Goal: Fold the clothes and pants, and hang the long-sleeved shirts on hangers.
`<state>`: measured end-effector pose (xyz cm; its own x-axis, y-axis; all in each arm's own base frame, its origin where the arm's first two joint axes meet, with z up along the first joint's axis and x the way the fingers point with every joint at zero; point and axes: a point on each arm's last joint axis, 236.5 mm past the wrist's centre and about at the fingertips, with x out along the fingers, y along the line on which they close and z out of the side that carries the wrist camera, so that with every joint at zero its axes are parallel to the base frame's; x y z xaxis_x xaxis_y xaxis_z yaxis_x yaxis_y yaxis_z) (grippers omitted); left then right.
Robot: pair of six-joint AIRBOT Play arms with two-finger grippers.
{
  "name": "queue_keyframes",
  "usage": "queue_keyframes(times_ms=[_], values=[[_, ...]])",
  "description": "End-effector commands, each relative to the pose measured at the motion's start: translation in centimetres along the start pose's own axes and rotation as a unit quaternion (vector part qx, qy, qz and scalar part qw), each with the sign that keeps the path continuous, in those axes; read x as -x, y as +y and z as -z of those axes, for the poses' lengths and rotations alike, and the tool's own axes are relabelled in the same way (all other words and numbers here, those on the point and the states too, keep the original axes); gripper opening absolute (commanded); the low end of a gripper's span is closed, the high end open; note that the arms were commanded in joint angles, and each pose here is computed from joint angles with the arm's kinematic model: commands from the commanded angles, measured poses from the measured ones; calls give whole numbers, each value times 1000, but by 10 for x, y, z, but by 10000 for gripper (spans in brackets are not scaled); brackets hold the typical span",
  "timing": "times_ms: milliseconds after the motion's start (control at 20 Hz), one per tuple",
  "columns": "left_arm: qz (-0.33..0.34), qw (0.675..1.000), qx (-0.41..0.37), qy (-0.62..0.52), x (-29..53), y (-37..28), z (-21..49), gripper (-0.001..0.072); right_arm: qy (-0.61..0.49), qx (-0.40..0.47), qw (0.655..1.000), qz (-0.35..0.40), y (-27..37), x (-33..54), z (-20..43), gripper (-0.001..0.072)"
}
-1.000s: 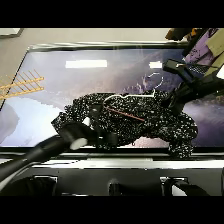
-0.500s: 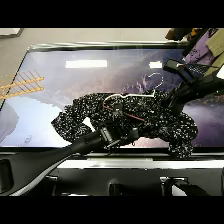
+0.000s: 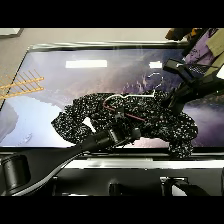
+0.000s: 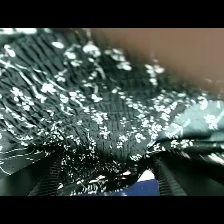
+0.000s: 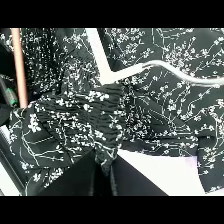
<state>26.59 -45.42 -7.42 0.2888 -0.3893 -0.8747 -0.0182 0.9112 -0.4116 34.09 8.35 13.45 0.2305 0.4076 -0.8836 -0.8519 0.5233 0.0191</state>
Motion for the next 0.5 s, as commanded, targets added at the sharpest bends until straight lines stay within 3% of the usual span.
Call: queue_keyframes(times_ms=[0,50,150,300,450], values=[[6,999,46,-3,-11,0,-3,583,1,-1,1000,-4,2,1,0,38],[8,998,60,-4,-13,0,-5,473,1,-2,1000,-5,3,1,0,38],[11,998,64,-6,-12,0,-8,26,1,-7,1000,-5,2,1,0,38],[13,998,58,-11,-7,0,-15,27,-1,-6,1000,-1,3,3,0,38],[-25,1000,13,-4,16,18,-22,26,-5,-5,1000,6,5,9,-2,38]])
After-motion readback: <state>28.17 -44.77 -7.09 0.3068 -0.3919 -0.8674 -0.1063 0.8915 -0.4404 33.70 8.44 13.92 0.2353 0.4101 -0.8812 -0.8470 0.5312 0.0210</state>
